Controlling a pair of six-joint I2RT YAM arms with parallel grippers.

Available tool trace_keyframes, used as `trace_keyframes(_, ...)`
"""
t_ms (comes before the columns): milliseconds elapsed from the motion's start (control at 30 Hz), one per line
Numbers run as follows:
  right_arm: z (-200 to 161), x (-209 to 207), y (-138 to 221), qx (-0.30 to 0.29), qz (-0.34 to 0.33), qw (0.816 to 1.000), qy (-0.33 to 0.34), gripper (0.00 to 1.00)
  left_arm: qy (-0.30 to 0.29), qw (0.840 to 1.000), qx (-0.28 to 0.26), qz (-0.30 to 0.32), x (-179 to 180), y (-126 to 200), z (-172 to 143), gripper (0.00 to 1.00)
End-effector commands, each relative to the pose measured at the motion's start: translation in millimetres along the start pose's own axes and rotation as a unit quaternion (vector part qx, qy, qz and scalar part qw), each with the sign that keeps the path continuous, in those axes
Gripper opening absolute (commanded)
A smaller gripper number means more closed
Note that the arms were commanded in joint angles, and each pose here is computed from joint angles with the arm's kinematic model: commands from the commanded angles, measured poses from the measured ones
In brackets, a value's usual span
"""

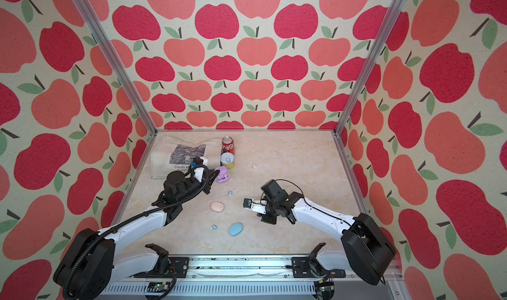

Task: Insert wireless bluetooth earbuds into charging case
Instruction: Pick up the wireless bluetooth earbud from the bottom-center of the table, then insert the wireless bluetooth earbud into the charging case.

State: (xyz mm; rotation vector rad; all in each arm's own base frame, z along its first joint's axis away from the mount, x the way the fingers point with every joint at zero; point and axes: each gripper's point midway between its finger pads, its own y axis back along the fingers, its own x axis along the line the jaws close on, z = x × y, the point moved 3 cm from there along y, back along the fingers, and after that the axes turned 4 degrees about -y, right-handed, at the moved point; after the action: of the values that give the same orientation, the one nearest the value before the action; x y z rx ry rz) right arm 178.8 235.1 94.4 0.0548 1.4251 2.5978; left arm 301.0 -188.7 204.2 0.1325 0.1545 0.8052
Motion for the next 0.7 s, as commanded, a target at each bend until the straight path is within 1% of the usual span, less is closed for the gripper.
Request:
trace_keyframes(0,21,-14,4,-0.037,0.037,0.988,-0.142,0.08,-0.014,1.000,-0.014,-0.021,-5,-5,15,0.00)
trace_keyframes(67,24,-25,5,-0.031,0.048,0.977,-0.205,0.08,-0.016,1.000,-0.013,-0.024,-6,-5,16,0.00)
trace_keyframes(133,27,-34,4,-0.021,0.065,0.962,-0.265,0.08,-0.017,1.000,-0.012,-0.024,-6,-6,16,0.00)
trace_keyframes(300,30,-51,-5,0.008,0.096,0.906,-0.411,0.09,-0.020,0.999,-0.011,-0.030,-8,-8,18,0.00)
trace_keyframes(400,30,-59,-10,0.022,0.110,0.875,-0.471,0.10,-0.025,0.999,-0.005,-0.038,-12,-10,17,0.00)
trace_keyframes(500,31,-66,-11,0.025,0.122,0.849,-0.514,0.11,-0.034,0.998,-0.001,-0.048,-18,-14,16,0.00)
trace_keyframes(667,40,-82,-3,-0.012,0.133,0.819,-0.559,0.11,-0.031,0.998,-0.005,-0.047,-18,-21,15,0.00)
